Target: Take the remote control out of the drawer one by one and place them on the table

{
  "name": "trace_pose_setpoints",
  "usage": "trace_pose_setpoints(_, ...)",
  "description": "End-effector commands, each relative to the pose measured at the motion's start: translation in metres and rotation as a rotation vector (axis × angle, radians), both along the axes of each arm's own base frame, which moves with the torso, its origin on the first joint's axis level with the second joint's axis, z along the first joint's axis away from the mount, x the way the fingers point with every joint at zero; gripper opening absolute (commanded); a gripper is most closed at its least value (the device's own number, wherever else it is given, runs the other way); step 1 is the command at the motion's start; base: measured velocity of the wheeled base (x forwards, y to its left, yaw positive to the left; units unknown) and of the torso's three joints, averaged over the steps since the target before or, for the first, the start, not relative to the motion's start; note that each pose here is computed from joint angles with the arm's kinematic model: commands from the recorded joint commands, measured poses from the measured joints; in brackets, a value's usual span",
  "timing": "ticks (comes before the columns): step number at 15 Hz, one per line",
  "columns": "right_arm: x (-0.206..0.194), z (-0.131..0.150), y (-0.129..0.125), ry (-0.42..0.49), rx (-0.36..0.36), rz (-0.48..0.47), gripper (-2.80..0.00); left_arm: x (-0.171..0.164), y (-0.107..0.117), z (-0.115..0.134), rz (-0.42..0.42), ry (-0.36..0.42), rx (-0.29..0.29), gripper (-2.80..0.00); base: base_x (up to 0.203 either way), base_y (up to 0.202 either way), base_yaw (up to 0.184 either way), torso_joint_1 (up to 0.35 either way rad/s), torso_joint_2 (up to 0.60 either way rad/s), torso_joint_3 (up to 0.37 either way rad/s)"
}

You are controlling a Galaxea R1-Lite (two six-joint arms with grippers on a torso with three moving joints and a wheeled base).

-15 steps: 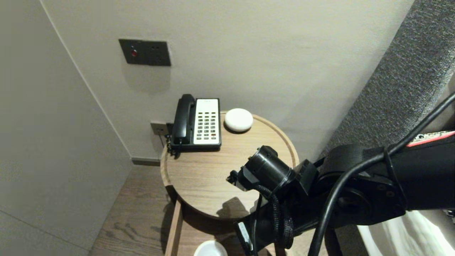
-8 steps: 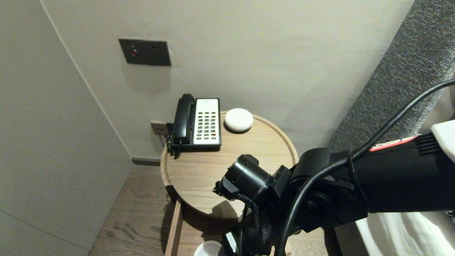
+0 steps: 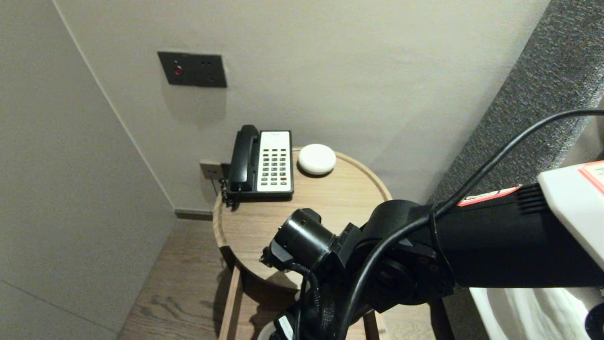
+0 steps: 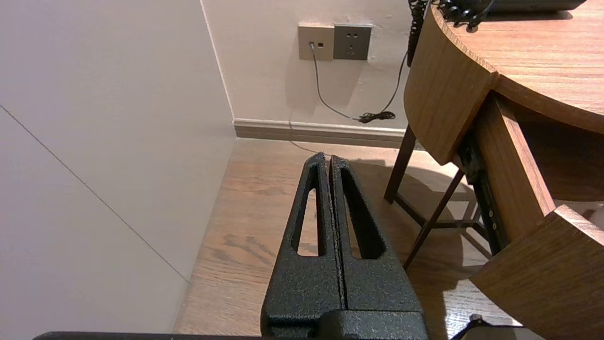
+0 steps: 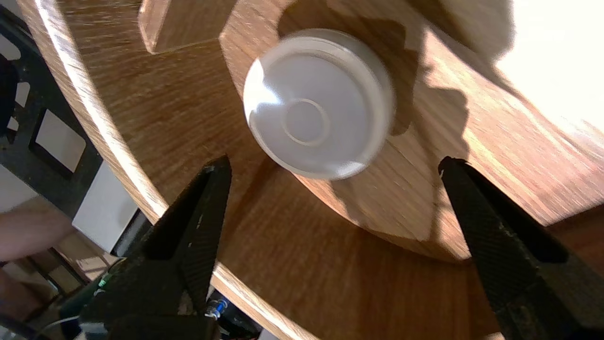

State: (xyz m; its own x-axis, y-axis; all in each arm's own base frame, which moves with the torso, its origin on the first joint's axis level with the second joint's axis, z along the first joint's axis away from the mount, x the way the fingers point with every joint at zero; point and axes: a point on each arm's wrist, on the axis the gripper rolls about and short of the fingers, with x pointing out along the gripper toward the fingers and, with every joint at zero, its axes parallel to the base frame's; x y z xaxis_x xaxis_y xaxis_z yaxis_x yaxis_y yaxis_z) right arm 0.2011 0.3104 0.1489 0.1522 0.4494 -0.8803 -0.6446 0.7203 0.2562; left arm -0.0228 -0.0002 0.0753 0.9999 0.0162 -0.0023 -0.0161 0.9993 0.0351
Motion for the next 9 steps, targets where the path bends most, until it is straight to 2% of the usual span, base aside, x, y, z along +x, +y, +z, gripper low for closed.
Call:
trace_pose_setpoints(1, 0.002, -0.009, 0.008, 0.016, -0.021, 0.005, 0.0, 0.0, 0.0, 0.0, 0.001, 0.0, 0.0, -2.8, 0.0, 0.0, 0.0, 0.0, 0.0, 0.0)
trace_pose_setpoints(9, 0.009, -0.023, 0.02, 0.039, -0.045, -0.005, 0.0, 0.0, 0.0, 0.0, 0.001, -0.002, 0.0, -2.8, 0.0, 0.0, 0.0, 0.0, 0.0, 0.0)
